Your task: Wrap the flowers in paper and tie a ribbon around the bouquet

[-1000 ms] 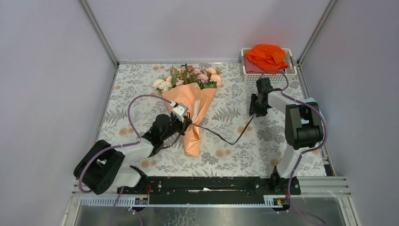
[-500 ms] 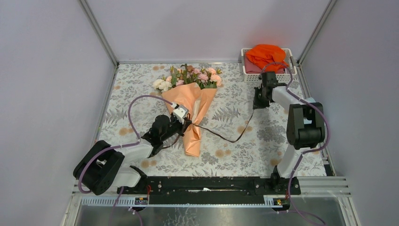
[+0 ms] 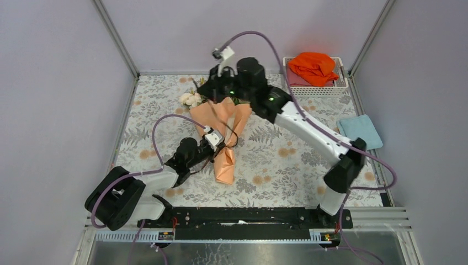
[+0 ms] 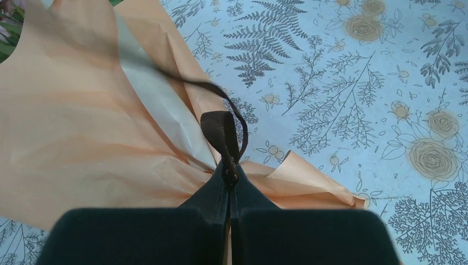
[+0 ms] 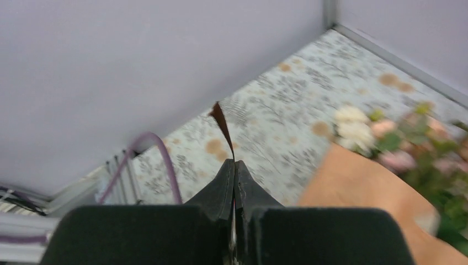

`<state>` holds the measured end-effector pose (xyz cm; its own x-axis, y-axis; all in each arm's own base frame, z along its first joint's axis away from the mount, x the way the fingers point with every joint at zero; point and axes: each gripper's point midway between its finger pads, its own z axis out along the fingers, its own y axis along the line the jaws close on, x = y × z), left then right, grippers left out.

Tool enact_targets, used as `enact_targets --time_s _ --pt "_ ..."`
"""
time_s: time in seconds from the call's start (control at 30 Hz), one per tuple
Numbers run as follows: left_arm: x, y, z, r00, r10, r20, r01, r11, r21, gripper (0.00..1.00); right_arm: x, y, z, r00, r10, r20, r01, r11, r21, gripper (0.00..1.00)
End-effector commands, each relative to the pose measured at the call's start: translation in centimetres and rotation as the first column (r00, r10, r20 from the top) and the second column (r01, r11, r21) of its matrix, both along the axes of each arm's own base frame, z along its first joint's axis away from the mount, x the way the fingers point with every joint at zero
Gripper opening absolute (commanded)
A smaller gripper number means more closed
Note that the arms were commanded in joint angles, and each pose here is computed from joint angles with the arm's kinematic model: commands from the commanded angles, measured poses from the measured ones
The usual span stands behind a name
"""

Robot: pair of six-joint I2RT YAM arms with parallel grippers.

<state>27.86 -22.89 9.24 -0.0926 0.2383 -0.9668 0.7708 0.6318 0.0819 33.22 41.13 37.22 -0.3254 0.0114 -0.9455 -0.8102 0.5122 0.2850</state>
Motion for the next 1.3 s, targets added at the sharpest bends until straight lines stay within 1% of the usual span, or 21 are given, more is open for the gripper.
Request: enact_targets --time_s 0.0,0.13,0.2,0.23,0.3,0.33,0.37,0.4,0.43,0.47,0.53,0.57,0.63,0.7,0.77,0.83,0.87,0.93,1.0,1.1,1.27 --pt "-0.2 -0.6 2.4 0.991 -0.047 0.125 0.051 0.998 -0.029 0.00 0.7 6.5 -2.8 0.992 0.061 -0.108 -0.057 0.998 0.040 0.00" --pt "-0.3 -0.4 2.7 0.990 -0.042 0.131 0.048 0.998 -0.038 0.00 2.1 8.7 -6.8 0.979 0.041 -0.199 -0.036 0.999 0.030 0.00" --pt "-0.5 -0.4 2.6 0.991 -0.044 0.130 0.050 0.998 -0.041 0.00 2.3 9.1 -8.1 0.976 0.042 -0.214 -0.040 0.999 0.013 0.00" --pt "-0.5 -0.4 2.6 0.991 -0.045 0.129 0.051 0.998 -0.042 0.00 2.3 9.2 -8.6 0.975 0.054 -0.217 -0.055 0.998 0.000 0.03" --pt "-0.5 -0.4 2.6 0.991 -0.043 0.124 0.049 0.998 -0.048 0.00 2.3 9.1 -9.4 0.972 0.108 -0.210 -0.122 0.991 -0.055 0.35" --pt "-0.6 -0.4 2.6 0.992 -0.042 0.121 0.048 0.998 -0.048 0.00 2.7 8.6 -9.8 0.963 0.139 -0.231 -0.159 0.985 -0.071 0.48" --pt "-0.6 -0.4 2.6 0.992 -0.041 0.120 0.047 0.998 -0.050 0.00 3.3 7.7 -9.8 0.948 0.180 -0.263 -0.200 0.978 -0.054 0.61" --pt "-0.6 -0.3 2.5 0.992 -0.041 0.119 0.047 0.998 -0.049 0.00 3.9 6.5 -9.4 0.929 0.229 -0.292 -0.243 0.970 -0.011 0.82" --pt "-0.6 -0.4 2.6 0.991 -0.043 0.123 0.049 0.998 -0.050 0.00 4.3 5.1 -8.8 0.912 0.274 -0.304 -0.277 0.960 0.033 0.97" --pt "-0.7 -0.3 2.6 0.992 -0.042 0.121 0.049 0.998 -0.050 0.00 4.6 3.4 -8.2 0.907 0.313 -0.283 -0.308 0.949 0.062 0.99" --pt "-0.8 -0.3 2.7 0.991 -0.048 0.121 0.055 0.997 -0.053 0.00 4.9 -0.2 -8.0 0.925 0.349 -0.153 -0.346 0.937 0.048 1.00" --pt "-1.0 -0.4 2.7 0.991 -0.054 0.123 0.060 0.997 -0.053 0.00 4.8 -2.1 -7.4 0.932 0.360 -0.042 -0.359 0.933 0.038 1.00" --pt "-1.1 -0.5 2.6 0.990 -0.066 0.121 0.073 0.996 -0.050 0.00 3.6 -5.3 -8.2 0.905 0.395 0.158 -0.401 0.916 0.003 1.00" --pt "-1.3 -0.6 2.5 0.989 -0.084 0.123 0.090 0.995 -0.044 0.00 2.2 -7.4 -9.4 0.849 0.425 0.315 -0.431 0.901 -0.056 1.00" --pt "-1.5 -0.8 2.5 0.986 -0.105 0.130 0.111 0.993 -0.038 0.00 0.0 -8.3 -11.6 0.739 0.528 0.418 -0.505 0.845 -0.176 1.00" --pt "-1.6 -0.8 2.5 0.984 -0.117 0.134 0.122 0.992 -0.034 0.00 -3.0 -8.6 -13.3 0.624 0.651 0.433 -0.624 0.748 -0.226 1.00" --pt "-1.5 -0.8 2.5 0.984 -0.117 0.136 0.122 0.992 -0.033 0.00 -4.1 -8.5 -13.6 0.601 0.687 0.408 -0.675 0.710 -0.202 1.00" --pt "-1.4 -0.8 2.6 0.984 -0.113 0.136 0.118 0.992 -0.033 0.00 -5.1 -7.9 -14.4 0.591 0.727 0.348 -0.713 0.673 -0.195 0.97" --pt "-1.4 -0.8 2.6 0.984 -0.113 0.136 0.118 0.992 -0.034 0.00 -7.8 -7.3 -17.2 0.548 0.787 0.284 -0.735 0.615 -0.286 0.94" --pt "-1.7 -1.0 2.4 0.981 -0.138 0.139 0.143 0.989 -0.024 0.00 -9.7 -5.9 -19.5 0.520 0.801 0.297 -0.710 0.599 -0.371 0.93" --pt "-1.8 -1.2 2.1 0.978 -0.160 0.131 0.163 0.987 -0.012 0.00 -8.1 -4.7 -19.3 0.488 0.758 0.432 -0.600 0.651 -0.464 0.82"
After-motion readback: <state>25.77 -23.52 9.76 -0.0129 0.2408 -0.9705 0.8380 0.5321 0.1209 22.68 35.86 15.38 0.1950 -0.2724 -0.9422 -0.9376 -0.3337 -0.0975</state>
